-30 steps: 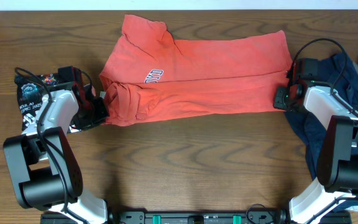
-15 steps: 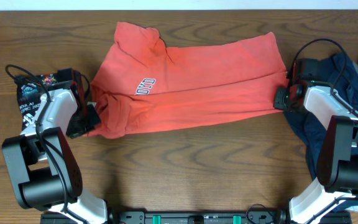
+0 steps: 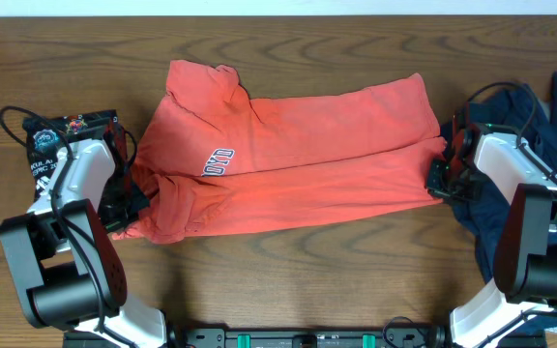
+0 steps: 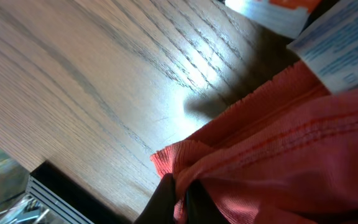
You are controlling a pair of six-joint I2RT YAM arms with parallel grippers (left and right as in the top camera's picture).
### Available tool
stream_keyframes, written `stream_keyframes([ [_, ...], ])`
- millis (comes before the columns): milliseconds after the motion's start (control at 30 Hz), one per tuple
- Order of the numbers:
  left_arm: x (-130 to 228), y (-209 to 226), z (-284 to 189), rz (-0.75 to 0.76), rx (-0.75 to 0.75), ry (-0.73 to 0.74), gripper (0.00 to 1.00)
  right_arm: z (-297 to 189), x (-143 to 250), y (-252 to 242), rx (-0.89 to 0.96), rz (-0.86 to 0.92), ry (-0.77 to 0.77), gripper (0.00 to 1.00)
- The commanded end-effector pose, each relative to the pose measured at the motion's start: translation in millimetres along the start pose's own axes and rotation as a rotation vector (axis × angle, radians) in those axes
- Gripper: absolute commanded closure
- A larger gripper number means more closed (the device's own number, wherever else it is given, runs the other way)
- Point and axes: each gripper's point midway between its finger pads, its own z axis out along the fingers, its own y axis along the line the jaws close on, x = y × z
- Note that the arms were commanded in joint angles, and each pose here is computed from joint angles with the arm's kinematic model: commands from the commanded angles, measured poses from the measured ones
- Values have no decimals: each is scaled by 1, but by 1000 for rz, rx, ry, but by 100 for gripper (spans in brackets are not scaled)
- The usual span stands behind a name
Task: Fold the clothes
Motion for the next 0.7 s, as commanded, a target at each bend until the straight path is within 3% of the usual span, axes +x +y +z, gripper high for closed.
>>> stream_keyframes([
  [0,-12,15,-13,-48,-38,-78,92,2,20,-6,37,18,45,82],
  [133,-14,9,-23,-57,24,-104,83,-16,5,-3,9,22,-51,76],
  [233,-20,6,-41,-78,84,-162,60,-43,-16,2,-23,1,-168,69],
  [267,-23,6,-48,-87,102,-190,50,-55,-25,4,-35,-3,-219,60],
  [300,-26,6,-56,-96,122,-220,45,-70,-36,6,-48,-16,-282,48],
  [333,-28,5,-64,-103,151,-244,43,-81,-44,7,-56,-28,-332,42],
  [367,-29,2,-70,-107,183,-262,43,-92,-53,9,-64,-50,-383,43],
  [467,-27,-17,-91,-68,339,-297,42,-116,-74,9,-70,-105,-499,61],
  [600,-20,-49,-116,24,551,-309,43,-109,-87,-2,-54,-105,-502,86],
  [667,-16,-59,-122,59,607,-303,43,-94,-91,-7,-46,-90,-473,92],
])
